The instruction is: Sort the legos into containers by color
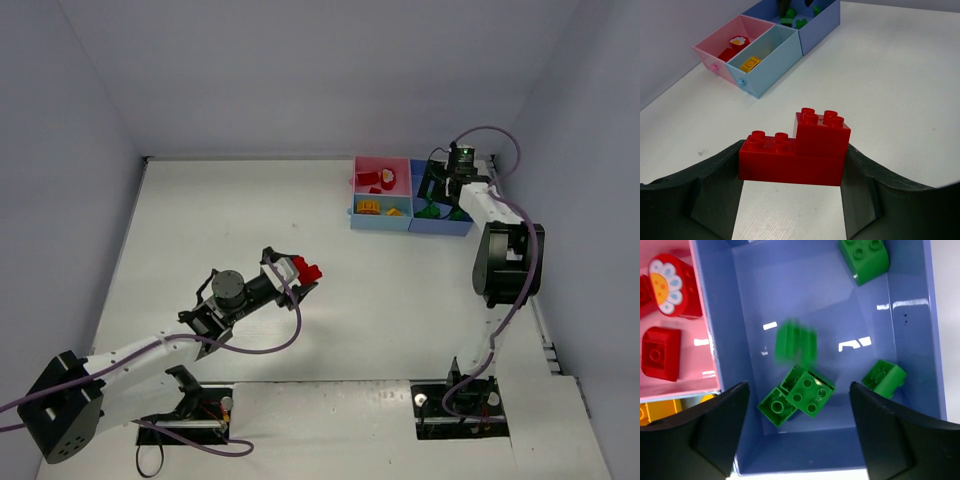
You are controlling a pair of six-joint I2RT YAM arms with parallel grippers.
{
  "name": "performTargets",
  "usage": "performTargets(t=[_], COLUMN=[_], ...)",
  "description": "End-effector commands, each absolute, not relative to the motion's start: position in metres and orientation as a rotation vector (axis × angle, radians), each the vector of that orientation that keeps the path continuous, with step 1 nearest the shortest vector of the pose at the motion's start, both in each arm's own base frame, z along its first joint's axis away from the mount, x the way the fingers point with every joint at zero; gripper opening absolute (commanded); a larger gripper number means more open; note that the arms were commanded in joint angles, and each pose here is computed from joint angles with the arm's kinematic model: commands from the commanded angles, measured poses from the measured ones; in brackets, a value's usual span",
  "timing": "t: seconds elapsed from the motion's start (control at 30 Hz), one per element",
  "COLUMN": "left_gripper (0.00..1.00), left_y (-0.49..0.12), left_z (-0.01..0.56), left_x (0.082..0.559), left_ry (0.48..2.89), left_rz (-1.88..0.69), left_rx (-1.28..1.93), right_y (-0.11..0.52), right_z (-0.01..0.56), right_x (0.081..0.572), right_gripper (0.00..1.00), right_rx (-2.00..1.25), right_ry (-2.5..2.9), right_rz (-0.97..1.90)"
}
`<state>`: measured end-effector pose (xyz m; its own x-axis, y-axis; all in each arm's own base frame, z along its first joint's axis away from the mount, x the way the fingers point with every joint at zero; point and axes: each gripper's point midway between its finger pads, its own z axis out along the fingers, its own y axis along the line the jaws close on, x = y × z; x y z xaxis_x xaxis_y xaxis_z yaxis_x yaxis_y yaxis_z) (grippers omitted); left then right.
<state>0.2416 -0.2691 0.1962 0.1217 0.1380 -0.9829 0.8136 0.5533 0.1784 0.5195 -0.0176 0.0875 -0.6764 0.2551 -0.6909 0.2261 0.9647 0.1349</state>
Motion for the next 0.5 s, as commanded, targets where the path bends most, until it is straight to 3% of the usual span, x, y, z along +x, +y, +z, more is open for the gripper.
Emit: performTargets(t=[0.0, 0.17, 0.47], left_gripper=[0.14, 0.14, 0.14], left_y=[-0.273, -0.28, -0.293], left_z=[0.234, 0.235, 0.254], left_x=[0.248, 0.254, 0.274], left_ry=[1.278, 1.26, 1.207], left_rz=[-0.618, -0.62, -0.612], left_rx=[0.837, 0.836, 0.83], right_y=[-0.023, 0.033, 0.202], right_z=[0.147, 0.198, 0.241], right_x=[0.538, 0.511, 0.378], right_gripper=[0.81, 0.82, 0.79], right_rx=[0.286, 0.111, -0.436], right_ry=[2.196, 2.132, 2.053], right_rz=[0.044, 0.345, 1.024])
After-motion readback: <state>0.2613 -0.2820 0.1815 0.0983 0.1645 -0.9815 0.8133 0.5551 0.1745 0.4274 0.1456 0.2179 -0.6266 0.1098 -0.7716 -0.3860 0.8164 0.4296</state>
